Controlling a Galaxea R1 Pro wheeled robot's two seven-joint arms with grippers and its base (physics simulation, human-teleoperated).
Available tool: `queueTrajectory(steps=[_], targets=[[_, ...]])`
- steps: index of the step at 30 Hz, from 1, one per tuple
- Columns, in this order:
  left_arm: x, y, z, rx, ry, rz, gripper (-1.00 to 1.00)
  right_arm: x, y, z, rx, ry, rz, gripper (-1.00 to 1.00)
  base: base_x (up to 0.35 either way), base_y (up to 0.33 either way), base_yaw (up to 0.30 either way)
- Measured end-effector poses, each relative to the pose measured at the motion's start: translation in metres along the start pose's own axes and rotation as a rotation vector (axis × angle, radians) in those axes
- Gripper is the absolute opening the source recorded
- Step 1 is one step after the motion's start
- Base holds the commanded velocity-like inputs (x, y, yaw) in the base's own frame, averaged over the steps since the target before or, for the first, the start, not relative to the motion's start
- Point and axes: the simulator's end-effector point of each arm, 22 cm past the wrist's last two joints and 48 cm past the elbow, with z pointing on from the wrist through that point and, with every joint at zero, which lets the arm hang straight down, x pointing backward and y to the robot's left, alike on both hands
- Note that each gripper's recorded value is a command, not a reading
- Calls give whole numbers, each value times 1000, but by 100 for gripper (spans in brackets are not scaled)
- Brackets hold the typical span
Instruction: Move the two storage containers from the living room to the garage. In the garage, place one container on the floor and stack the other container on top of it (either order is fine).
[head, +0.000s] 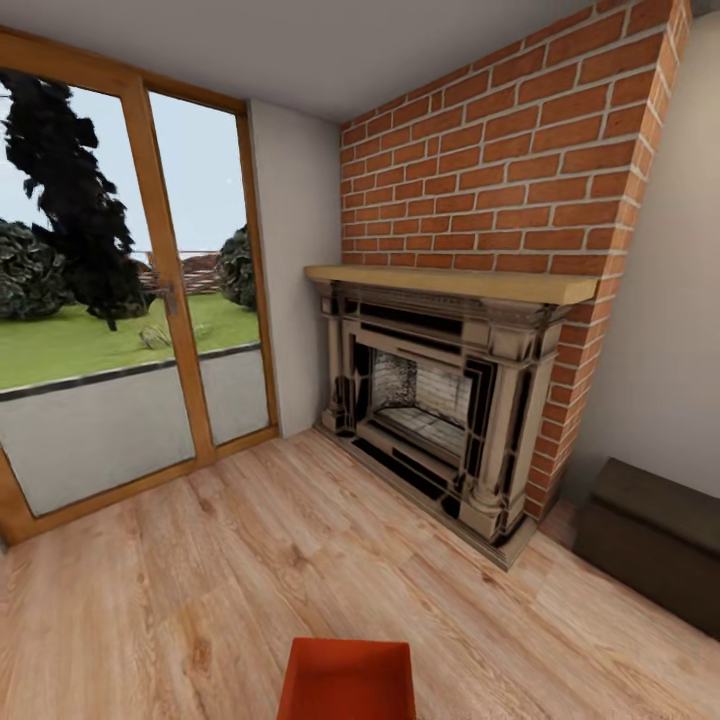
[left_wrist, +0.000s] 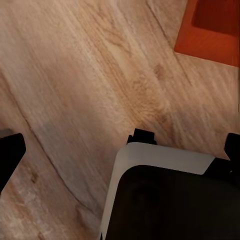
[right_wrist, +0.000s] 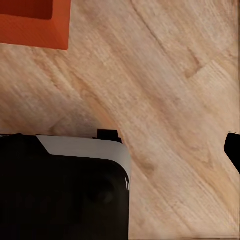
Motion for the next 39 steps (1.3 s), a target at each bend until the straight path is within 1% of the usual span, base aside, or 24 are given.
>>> queueTrajectory(steps=[4, 7, 16, 20, 31, 35, 39], targets=[[0, 0, 0, -1, -1, 0, 100, 0, 0, 0, 0, 0, -2, 100, 0, 0, -228], [0, 1, 0, -1, -1, -1, 100, 0, 0, 0, 0, 0, -3, 100, 0, 0, -91], [-1, 1, 0, -1, -2, -1, 100, 0, 2, 0, -11, -1, -20, 100, 3, 0, -10], [0, 1, 0, -1, -1, -1, 100, -1, 2, 0, -11, -3, -21, 100, 144, 34, 0], [0, 0, 0, 0, 0, -1, 100, -1, 1, 0, -6, -3, -19, 100, 222, 176, 0], [0, 0, 0, -1, 0, -2, 100, -1, 1, 0, -5, -2, -19, 100, 96, 216, 0], [0, 0, 0, -1, 0, -1, 100, -1, 1, 0, -5, -2, -19, 100, 15, 40, 0]])
